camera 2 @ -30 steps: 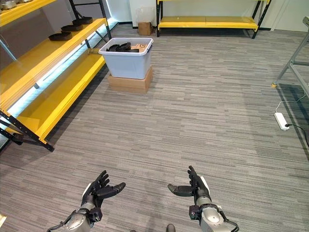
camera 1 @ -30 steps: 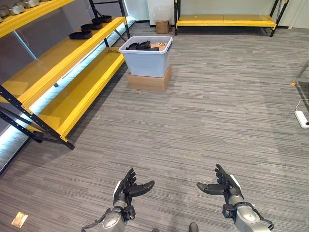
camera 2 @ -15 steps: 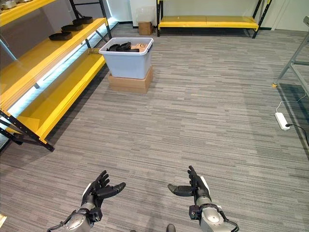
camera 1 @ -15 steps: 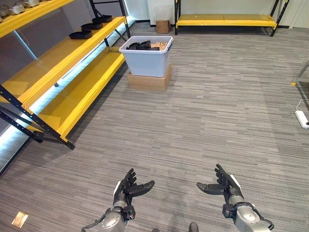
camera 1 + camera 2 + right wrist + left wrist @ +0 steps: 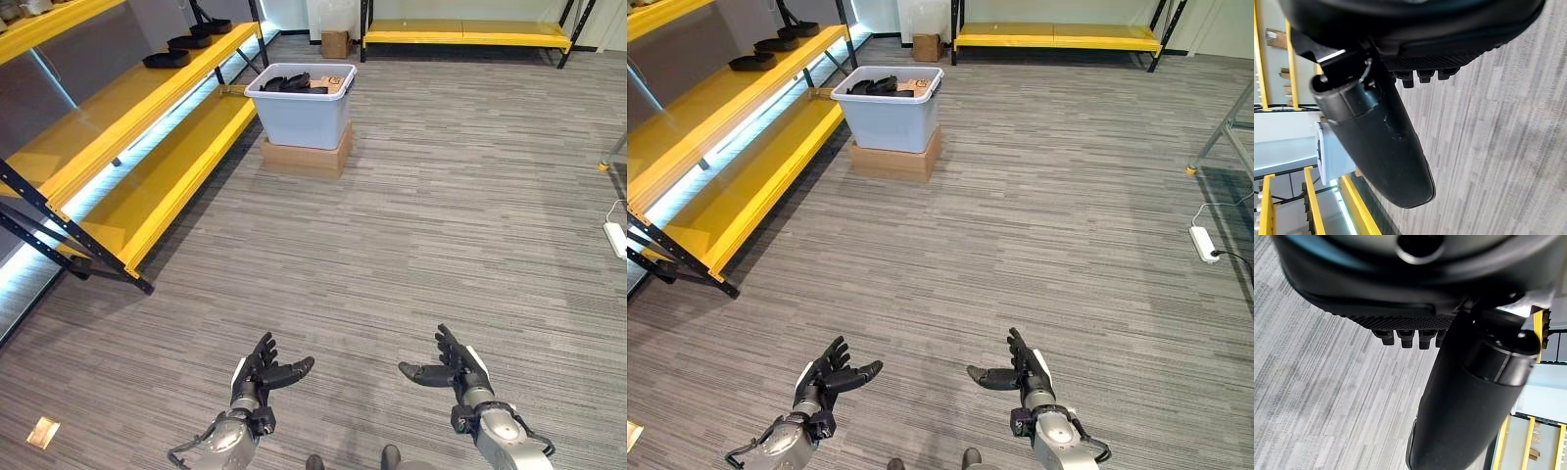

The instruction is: Move parts from the plastic box to the shelf.

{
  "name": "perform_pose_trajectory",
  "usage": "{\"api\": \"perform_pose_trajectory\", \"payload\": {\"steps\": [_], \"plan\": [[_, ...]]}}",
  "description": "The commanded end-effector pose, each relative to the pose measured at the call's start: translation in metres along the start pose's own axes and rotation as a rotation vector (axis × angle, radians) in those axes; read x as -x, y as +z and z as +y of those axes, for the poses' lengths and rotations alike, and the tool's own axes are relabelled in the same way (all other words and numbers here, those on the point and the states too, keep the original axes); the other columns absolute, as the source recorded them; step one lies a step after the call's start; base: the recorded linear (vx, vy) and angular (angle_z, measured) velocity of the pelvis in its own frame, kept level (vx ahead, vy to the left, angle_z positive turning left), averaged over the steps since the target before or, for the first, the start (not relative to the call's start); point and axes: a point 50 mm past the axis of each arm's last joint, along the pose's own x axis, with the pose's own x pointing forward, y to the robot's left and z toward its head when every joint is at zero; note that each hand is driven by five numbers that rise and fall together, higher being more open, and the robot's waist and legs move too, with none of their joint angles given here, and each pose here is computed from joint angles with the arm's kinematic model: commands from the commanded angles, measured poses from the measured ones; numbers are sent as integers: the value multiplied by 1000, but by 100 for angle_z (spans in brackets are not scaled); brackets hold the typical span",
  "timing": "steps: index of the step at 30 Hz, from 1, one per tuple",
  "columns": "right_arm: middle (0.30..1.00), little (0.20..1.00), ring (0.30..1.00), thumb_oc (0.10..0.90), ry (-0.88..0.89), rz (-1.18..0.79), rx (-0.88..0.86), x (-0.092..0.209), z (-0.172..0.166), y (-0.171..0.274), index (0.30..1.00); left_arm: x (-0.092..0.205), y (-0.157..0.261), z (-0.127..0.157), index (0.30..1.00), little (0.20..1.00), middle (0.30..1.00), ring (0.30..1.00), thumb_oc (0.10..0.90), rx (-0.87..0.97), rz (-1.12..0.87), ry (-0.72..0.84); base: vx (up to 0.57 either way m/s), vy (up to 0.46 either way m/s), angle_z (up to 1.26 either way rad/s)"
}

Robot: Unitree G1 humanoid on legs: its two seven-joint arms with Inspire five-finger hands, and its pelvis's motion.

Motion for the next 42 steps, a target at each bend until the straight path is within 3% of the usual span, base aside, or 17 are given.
{"api": "perform_pose_trajectory", "payload": {"steps": [1,15,31,35,42], "plan": [[1000,1000,1000,900,23,-258,-44,-9,4,54,1000,-5,61,10,1000,1000,1000,1000,900,-17,-271,9,12,239,15],[1000,1000,1000,900,24,-250,-71,-8,9,51,1000,-8,67,-7,1000,1000,1000,1000,900,-69,-284,-90,89,192,14],[1000,1000,1000,900,9,-212,-45,3,-8,36,1000,-6,55,-17,1000,1000,1000,1000,900,-17,-238,-144,371,-130,26],[1000,1000,1000,900,-36,-225,-40,4,-21,39,1000,-11,67,-32,1000,1000,1000,1000,900,11,-267,-190,173,-301,15],[1000,1000,1000,900,-86,-229,-9,8,-27,37,1000,-7,64,-23,1000,1000,1000,1000,900,-18,-271,-155,376,43,-9]]}}
